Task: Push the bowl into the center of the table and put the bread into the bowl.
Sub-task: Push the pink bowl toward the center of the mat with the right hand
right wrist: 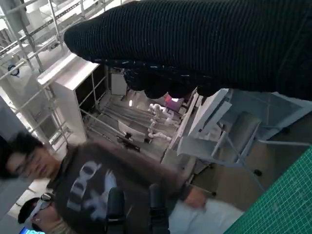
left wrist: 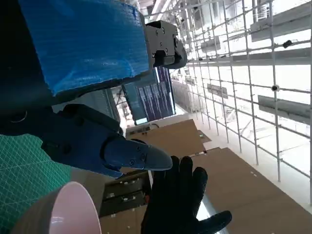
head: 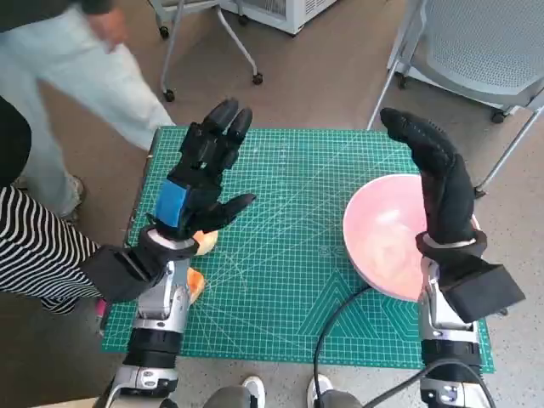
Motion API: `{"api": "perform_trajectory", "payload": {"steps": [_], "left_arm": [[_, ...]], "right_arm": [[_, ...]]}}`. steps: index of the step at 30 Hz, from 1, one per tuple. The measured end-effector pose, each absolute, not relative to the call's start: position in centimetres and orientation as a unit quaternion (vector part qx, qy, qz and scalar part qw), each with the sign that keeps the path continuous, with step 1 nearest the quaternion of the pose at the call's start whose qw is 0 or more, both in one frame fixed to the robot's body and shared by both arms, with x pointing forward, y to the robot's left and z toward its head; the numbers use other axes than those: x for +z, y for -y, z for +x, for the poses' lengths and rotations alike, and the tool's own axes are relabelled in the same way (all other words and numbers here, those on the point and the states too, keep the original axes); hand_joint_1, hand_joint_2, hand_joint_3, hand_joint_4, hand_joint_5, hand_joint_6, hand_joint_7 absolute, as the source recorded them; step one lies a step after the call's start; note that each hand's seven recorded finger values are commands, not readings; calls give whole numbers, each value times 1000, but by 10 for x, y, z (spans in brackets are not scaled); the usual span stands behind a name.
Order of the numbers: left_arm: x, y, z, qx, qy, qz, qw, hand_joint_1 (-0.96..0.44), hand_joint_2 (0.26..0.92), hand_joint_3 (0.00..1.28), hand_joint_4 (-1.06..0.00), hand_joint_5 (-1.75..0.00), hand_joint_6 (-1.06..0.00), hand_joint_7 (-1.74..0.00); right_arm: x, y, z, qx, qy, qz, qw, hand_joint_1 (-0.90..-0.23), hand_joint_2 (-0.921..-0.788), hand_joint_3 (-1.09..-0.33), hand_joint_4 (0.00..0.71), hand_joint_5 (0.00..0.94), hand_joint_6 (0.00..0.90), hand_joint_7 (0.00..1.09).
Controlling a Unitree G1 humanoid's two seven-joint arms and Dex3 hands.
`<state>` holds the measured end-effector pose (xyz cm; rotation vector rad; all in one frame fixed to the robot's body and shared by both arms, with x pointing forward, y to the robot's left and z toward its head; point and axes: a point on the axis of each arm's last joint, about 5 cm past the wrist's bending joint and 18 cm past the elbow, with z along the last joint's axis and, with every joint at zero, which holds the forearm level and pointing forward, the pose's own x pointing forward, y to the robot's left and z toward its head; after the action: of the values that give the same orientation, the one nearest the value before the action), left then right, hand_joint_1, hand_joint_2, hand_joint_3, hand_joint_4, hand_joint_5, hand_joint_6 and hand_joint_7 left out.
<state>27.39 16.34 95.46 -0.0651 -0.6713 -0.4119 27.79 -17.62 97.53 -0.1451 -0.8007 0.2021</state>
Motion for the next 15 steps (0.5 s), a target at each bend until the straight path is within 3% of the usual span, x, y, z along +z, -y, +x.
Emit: {"api": "perform_trajectory", "payload": {"steps": [15], "left_arm": [[955,-163,274,-201,327,-32,923,-531,921,82,-165,-35,1,-431]], "right_arm": [[972,178,280,97,388,-71,914,-660,-921,-638,168,6,-1,557]]}}
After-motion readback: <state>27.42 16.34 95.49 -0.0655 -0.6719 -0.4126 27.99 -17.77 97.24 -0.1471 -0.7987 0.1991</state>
